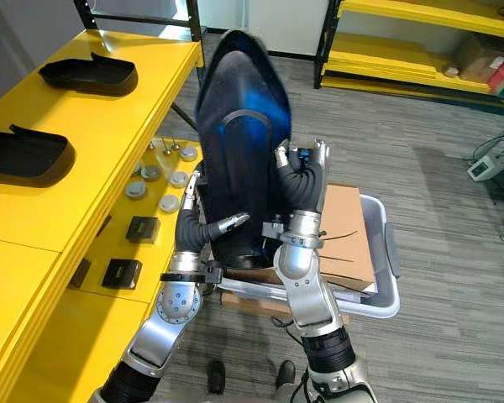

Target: Walk over and take plastic housings, then place them on the shelf

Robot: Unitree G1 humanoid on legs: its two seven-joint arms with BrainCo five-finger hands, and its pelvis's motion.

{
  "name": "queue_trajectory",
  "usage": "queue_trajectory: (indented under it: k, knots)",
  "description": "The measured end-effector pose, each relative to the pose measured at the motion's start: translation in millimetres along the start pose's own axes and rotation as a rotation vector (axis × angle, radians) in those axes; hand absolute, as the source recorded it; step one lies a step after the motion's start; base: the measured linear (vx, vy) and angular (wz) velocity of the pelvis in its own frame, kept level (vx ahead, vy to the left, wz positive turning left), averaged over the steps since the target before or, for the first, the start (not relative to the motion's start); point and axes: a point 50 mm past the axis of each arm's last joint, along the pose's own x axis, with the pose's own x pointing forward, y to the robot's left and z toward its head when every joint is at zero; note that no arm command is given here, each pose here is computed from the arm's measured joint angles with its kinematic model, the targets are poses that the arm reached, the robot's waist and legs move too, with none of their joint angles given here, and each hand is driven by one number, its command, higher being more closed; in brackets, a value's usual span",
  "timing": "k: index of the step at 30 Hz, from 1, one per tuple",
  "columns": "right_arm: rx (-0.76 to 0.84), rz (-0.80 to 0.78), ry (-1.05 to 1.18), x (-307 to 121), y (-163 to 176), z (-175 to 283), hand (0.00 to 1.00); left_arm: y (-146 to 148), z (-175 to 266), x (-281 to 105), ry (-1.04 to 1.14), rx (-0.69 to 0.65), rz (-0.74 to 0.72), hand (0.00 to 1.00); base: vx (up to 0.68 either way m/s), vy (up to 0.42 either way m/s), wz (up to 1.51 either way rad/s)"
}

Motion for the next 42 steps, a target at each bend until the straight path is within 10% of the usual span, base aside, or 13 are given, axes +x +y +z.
queue_trajectory:
  k: [2, 3, 20, 29, 33, 42]
  knots:
    - [0.002, 0.016, -0.009, -1, 1, 1, 1.00, 0, -4, 0, 0.026, -0.024, 0.000, 1.00, -0.01, -0.009, -0.02]
    - [0.001, 0.020, -0.010, -1, 2, 1, 0.00, 0, -5, 0, 0.039, -0.035, -0.001, 1.00, -0.02, -0.012, -0.03]
    - [0.151, 0.249, -0.130, 4, -30, 9, 0.00, 29, -19, 4, 0.096, -0.005, 0.070, 1.00, -0.01, -0.003, -0.02]
    - [0.163, -0.248, -0.160, 16, -155, -1, 0.00, 72, -39, -29, 0.223, 0.043, 0.241, 1.00, -0.01, -0.003, -0.02]
    - [0.083, -0.410, 0.250, -39, -195, -77, 0.00, 92, -33, -41, 0.209, 0.053, 0.334, 1.00, 0.00, 0.000, 0.00]
    - [-0.051, -0.235, 1.307, -241, -193, -179, 0.00, 105, -28, -64, 0.213, 0.039, 0.355, 1.00, -0.02, -0.009, 0.06]
